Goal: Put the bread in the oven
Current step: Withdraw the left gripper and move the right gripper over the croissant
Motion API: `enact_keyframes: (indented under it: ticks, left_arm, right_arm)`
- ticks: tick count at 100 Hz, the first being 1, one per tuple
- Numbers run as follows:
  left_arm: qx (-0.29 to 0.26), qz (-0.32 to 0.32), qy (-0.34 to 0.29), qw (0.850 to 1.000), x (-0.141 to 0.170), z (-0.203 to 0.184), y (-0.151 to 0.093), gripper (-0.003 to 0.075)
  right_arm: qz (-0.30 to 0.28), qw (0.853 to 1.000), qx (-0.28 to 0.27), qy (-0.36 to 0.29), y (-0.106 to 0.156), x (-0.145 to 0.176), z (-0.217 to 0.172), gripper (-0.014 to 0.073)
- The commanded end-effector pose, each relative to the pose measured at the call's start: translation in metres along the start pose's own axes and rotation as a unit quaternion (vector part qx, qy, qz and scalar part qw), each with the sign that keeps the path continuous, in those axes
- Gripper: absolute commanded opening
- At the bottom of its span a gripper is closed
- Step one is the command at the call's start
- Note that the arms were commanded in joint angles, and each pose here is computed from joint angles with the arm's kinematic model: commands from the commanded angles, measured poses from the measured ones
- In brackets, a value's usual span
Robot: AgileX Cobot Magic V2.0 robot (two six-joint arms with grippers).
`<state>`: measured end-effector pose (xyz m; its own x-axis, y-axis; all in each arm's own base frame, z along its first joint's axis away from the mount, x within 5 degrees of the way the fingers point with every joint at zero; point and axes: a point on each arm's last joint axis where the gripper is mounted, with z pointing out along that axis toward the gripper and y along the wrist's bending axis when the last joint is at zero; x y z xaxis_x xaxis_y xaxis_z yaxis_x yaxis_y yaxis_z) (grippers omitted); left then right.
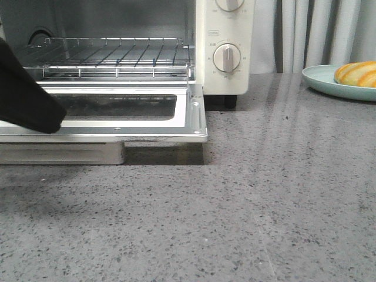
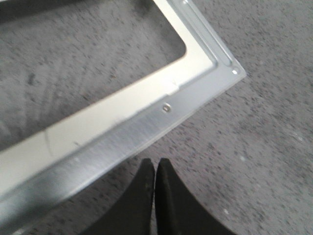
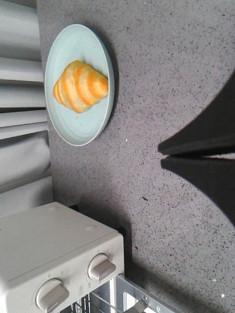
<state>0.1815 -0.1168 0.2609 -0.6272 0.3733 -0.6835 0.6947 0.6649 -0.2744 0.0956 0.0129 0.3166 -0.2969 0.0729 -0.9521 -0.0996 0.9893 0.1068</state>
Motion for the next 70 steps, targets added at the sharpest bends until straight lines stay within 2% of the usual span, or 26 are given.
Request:
enact_keyframes:
  ticks: [1, 12, 26, 48, 63, 70]
  left_arm:
    - [0.024, -0.011, -0.020, 0.999, -0.009, -0.011, -0.009, -0.0022]
    - [0.032, -0.006, -0.040, 0.999, -0.010, -0.022, -0.017, -0.0022]
    - [0.018, 0.016, -0.129, 0.991, -0.014, -0.056, -0.034, -0.0022]
    - [-0.031, 0.072, -0.290, 0.954, -0.006, -0.123, -0.063, -0.0022]
    - [-0.046, 0.107, -0.330, 0.937, 0.005, -0.145, -0.076, -0.0022]
    - [-0.051, 0.118, -0.339, 0.932, 0.009, -0.151, -0.079, -0.0022]
  right_arm:
    - [-0.003, 0.999, -0.007, -0.042, 0.002, -0.016, -0.001, -0.0049]
    - [-0.006, 0.998, -0.008, -0.054, 0.003, -0.019, -0.002, -0.0049]
    - [-0.007, 0.998, -0.007, -0.059, 0.004, -0.035, -0.002, -0.0049]
    - [-0.019, 0.999, 0.017, 0.028, 0.008, -0.085, 0.025, -0.0048]
    - [-0.030, 0.996, 0.050, 0.062, 0.006, -0.127, 0.051, -0.0038]
    - [-0.030, 0.995, 0.062, 0.066, 0.003, -0.144, 0.066, 0.0018]
